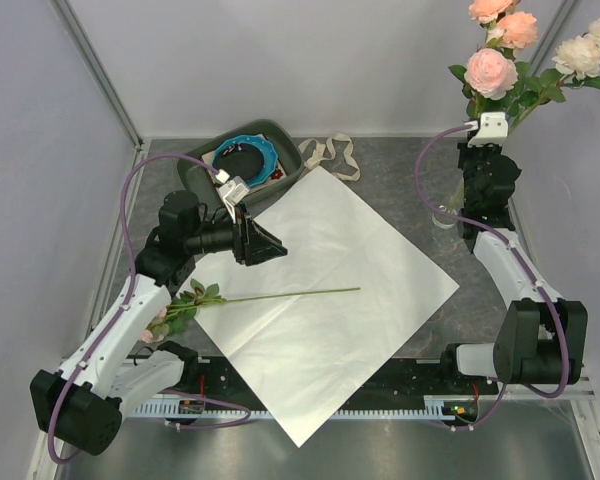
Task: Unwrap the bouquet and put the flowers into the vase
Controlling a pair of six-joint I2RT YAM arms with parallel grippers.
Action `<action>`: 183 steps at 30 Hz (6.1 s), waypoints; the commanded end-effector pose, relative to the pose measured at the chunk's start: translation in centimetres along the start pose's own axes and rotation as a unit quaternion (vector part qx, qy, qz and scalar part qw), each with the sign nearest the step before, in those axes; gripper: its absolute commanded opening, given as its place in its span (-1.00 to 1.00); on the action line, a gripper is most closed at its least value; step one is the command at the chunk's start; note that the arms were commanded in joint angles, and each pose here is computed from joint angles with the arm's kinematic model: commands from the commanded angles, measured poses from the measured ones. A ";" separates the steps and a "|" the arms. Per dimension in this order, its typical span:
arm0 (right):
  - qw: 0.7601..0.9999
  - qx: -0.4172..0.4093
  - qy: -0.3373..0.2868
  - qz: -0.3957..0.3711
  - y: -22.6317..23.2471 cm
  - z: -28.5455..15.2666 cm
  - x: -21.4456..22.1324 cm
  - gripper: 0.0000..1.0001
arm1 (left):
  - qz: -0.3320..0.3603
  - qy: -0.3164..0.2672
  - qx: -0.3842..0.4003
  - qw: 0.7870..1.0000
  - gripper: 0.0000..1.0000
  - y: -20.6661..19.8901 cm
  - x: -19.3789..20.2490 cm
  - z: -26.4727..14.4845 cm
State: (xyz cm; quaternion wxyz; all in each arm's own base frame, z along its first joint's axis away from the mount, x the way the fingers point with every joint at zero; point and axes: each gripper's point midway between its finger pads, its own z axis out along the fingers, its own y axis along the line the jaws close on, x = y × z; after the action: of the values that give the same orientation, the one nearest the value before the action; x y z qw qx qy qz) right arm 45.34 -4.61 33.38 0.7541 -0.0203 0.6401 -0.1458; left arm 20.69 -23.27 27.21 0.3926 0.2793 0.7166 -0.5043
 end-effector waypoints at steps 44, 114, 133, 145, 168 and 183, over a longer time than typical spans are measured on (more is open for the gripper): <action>0.999 -0.003 0.042 0.022 0.8 -2.2 5.5 -0.69 | 0.035 -0.022 0.025 0.999 -0.01 -1.8 -1.0 -0.8; 0.660 -0.717 0.211 -0.072 52.5 -33.9 6.2 0.56 | -0.053 -0.449 -0.433 0.780 0.22 -1.9 -4.2 -24.4; 0.633 -0.721 0.196 -0.204 59.2 -39.4 10.7 0.24 | -0.032 -0.427 -0.449 0.784 0.21 -2.3 -3.3 -25.0; 0.667 -0.701 0.170 -0.187 60.0 -37.3 6.8 -0.85 | -0.036 -0.417 -0.443 0.793 0.20 -2.0 -3.1 -24.3; 0.969 -0.236 -0.067 0.024 18.4 -12.8 -18.8 -1.00 | -0.026 -0.269 -0.401 0.875 0.25 4.6 -3.4 -14.4; 0.976 0.104 -0.193 -0.004 -1.2 -10.3 -25.4 -1.00 | -0.025 -0.034 -0.235 0.971 0.11 7.7 -1.1 -3.1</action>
State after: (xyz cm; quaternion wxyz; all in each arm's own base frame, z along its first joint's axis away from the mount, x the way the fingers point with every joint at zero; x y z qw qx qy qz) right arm 31.17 6.42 52.75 0.8497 -0.0309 0.5072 -0.1410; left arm 26.82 -16.22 21.80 0.4215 0.0622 0.8513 -0.3063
